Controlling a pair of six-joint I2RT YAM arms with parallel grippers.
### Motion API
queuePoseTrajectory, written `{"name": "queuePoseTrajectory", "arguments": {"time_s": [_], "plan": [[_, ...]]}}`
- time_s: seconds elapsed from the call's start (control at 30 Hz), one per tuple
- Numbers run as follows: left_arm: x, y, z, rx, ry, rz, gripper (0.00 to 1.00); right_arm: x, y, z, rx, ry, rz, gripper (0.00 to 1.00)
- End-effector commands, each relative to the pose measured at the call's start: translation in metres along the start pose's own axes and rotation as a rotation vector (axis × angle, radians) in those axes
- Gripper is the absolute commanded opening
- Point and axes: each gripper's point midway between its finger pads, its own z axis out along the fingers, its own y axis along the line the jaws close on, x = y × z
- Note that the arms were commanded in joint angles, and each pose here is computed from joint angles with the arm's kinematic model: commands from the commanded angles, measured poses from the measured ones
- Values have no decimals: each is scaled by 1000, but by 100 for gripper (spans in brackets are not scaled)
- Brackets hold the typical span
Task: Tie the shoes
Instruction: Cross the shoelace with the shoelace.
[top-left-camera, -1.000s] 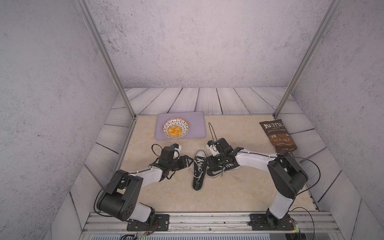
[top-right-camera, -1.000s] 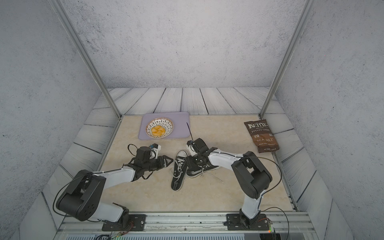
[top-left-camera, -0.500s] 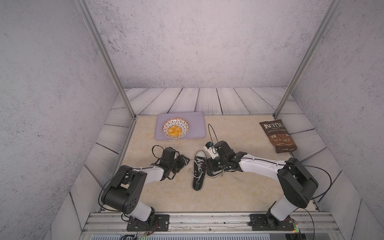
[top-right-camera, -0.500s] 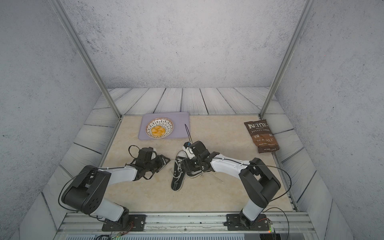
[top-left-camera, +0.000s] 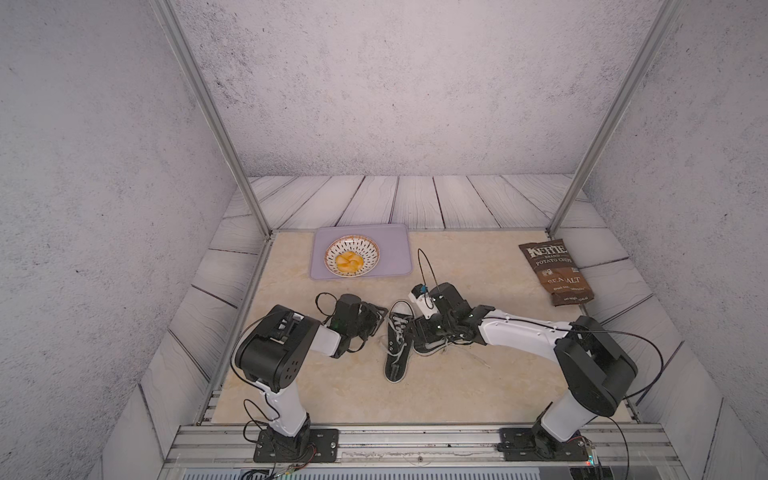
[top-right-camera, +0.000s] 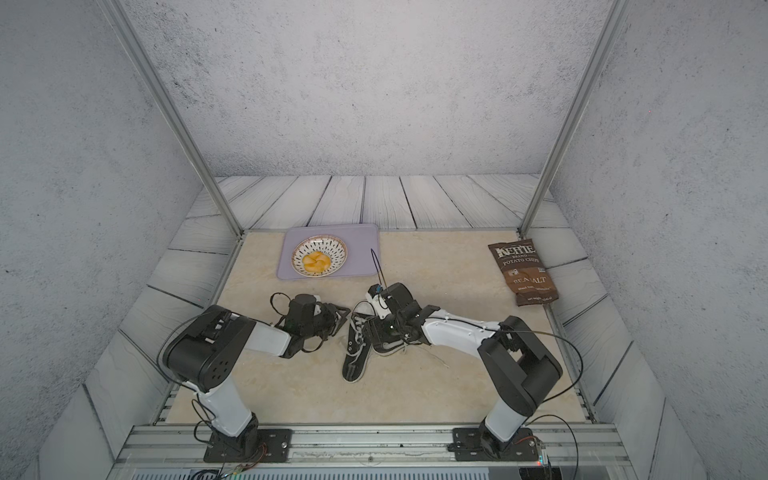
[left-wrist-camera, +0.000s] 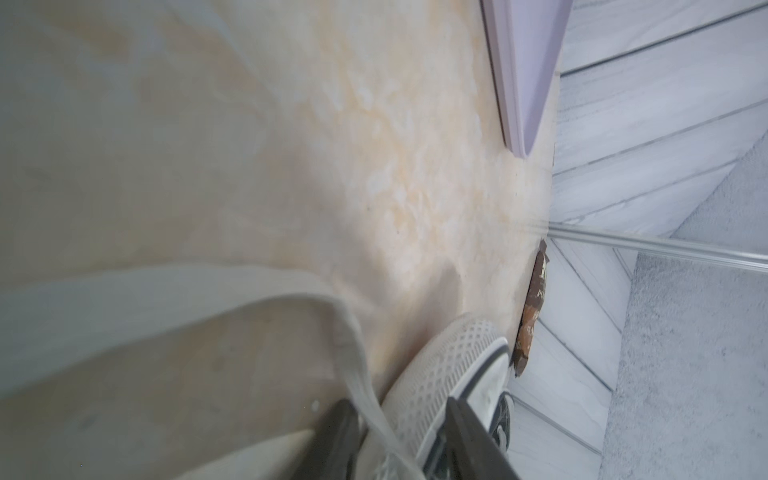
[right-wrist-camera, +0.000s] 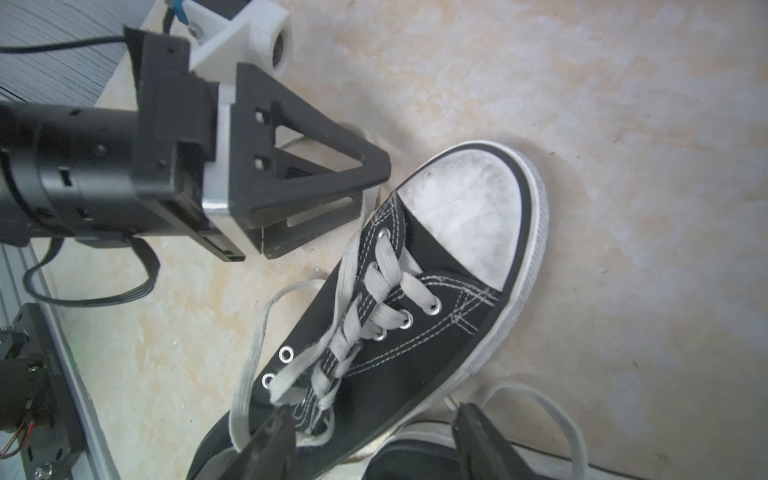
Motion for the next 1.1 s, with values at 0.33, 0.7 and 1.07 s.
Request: {"name": "queuePoseTrajectory", "arguments": {"time_s": [0.33, 0.7, 1.07], "plan": [[-17, -13, -13, -12, -121, 194, 0, -12, -7, -46, 103, -136, -27, 65], [23, -126, -72, 319, -32, 740, 0, -20, 2, -75, 83, -236, -4, 68], [79, -146, -118, 531, 158, 1052, 0, -44, 51, -78, -206, -344, -24, 71]]}}
